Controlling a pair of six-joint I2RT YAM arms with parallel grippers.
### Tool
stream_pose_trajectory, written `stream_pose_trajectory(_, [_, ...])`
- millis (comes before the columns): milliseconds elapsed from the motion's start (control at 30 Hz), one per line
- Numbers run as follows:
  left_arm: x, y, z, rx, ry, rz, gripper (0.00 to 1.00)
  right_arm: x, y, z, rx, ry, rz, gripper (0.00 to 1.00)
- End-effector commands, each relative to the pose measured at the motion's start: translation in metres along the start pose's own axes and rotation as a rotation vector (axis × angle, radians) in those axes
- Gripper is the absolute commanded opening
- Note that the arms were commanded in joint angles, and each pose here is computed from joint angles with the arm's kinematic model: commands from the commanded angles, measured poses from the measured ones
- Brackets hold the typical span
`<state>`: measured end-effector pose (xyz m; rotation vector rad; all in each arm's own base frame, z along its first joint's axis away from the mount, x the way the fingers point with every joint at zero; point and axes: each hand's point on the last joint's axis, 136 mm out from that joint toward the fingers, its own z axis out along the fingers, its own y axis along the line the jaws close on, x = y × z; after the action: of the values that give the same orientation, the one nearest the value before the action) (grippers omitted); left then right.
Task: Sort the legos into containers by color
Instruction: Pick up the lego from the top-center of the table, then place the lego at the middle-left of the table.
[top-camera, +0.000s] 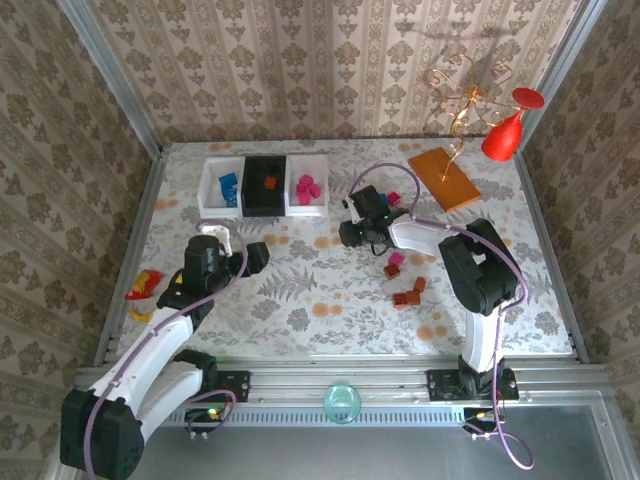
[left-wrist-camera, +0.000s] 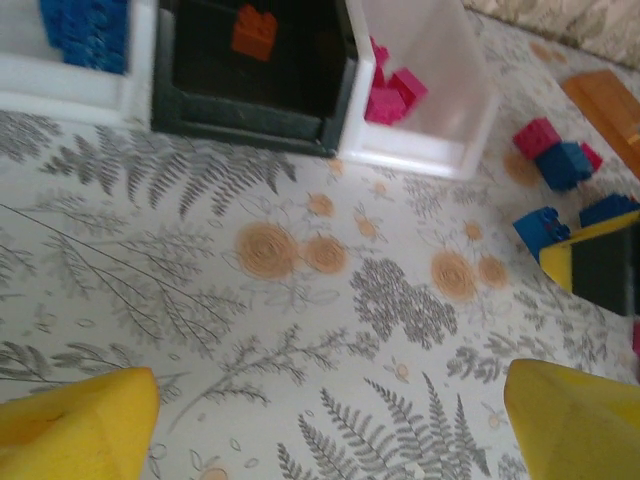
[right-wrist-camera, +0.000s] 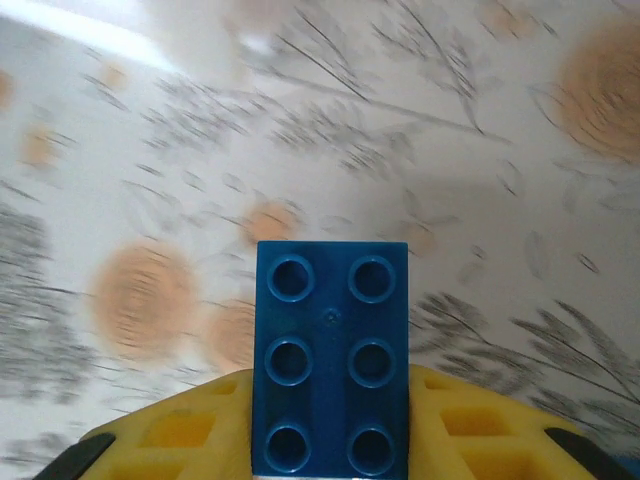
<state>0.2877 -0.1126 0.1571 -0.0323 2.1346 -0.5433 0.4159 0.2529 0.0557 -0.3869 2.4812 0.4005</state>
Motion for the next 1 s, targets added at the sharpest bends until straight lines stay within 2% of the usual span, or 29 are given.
stream_pose_trajectory(0, [-0.033,-0.004,-0.011,0.010,-0.074,0.017,0.91,-0.044,0.062,-0.013,-0.214,-0.147,0.007,0.34])
stream_pose_trajectory(133, [-0.046,0.011,-0.016,-0.032,-0.102,-0.015,0.91,-0.065,0.102,-0.007,-0.307,-0.192,0.006,0.34])
stream_pose_trajectory(233, [-0.044,0.025,-0.014,-0.054,-0.092,-0.063,0.92,-0.068,0.130,0.004,-0.369,-0.181,0.007,0.34])
stream_pose_trajectory(500, [-0.021,0.065,-0.010,-0.134,-0.068,-0.194,0.91,-0.041,0.174,0.045,-0.388,-0.075,-0.001,0.34])
stream_pose_trajectory(667, [-0.010,0.077,-0.009,-0.156,-0.060,-0.239,0.91,-0.026,0.187,0.066,-0.373,-0.024,0.008,0.36])
stream_pose_trajectory(800, [-0.005,0.078,-0.008,-0.157,-0.049,-0.239,0.91,-0.021,0.202,0.071,-0.413,0.001,0.023,0.43])
stream_pose_trajectory(967, [0.001,0.075,-0.002,-0.137,-0.033,-0.248,0.88,-0.028,0.212,0.052,-0.475,-0.001,0.024,0.54])
